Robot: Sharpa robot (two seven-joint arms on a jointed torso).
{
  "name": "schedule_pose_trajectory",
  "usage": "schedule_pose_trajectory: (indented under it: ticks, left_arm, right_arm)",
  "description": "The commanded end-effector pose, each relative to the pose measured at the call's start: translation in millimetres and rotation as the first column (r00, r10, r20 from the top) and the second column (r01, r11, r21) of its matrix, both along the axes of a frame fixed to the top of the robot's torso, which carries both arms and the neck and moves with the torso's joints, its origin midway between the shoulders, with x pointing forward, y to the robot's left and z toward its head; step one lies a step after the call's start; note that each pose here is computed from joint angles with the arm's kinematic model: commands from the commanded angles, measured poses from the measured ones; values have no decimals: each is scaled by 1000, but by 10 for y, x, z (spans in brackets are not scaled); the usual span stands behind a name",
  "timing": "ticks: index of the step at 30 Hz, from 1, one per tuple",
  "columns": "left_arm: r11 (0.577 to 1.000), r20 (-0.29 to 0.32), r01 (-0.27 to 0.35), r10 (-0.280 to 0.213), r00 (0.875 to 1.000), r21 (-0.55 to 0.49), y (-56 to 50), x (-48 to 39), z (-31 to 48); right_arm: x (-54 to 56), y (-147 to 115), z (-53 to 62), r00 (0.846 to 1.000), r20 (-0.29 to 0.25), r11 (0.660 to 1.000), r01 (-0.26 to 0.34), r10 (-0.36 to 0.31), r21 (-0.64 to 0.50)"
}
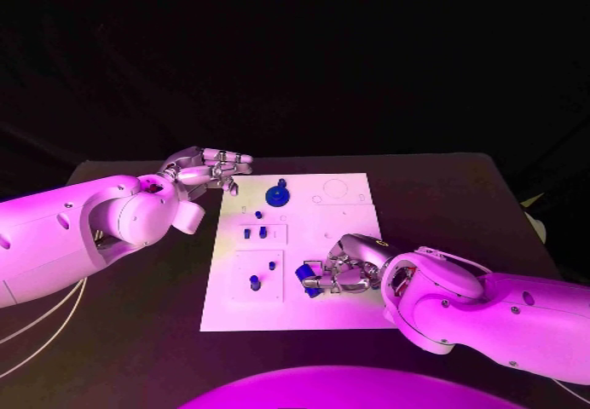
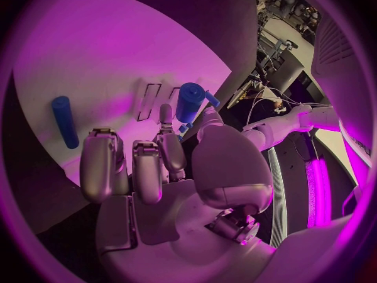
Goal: Assemble the parts on the task board
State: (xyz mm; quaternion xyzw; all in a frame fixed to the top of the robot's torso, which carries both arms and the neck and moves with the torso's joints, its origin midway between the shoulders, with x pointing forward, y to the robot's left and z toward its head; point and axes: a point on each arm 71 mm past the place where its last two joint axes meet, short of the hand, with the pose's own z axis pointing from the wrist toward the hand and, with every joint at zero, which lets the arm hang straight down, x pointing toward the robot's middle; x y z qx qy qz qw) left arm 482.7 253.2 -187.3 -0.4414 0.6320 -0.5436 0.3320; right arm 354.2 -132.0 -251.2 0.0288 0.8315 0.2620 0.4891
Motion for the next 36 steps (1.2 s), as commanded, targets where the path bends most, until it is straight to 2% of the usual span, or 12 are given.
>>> schedule_pose_trajectory:
  ticks: [1,17,36]
  left_arm:
    - [1000,2,16,-16,1000,-9,-23,-5,8]
    - [1000,0,16,-16,1000,-8,-20,-6,7]
    - [1000,0,15,-15,1000,-7,-12,-5,5]
  right_arm:
    - [-4,2,-1,1000,18,999,-24,25,-24]
    - [32,-58,4,997,74,997,-31,37,-78]
    - [21,-120,32,996,92,998,-15,21,-64]
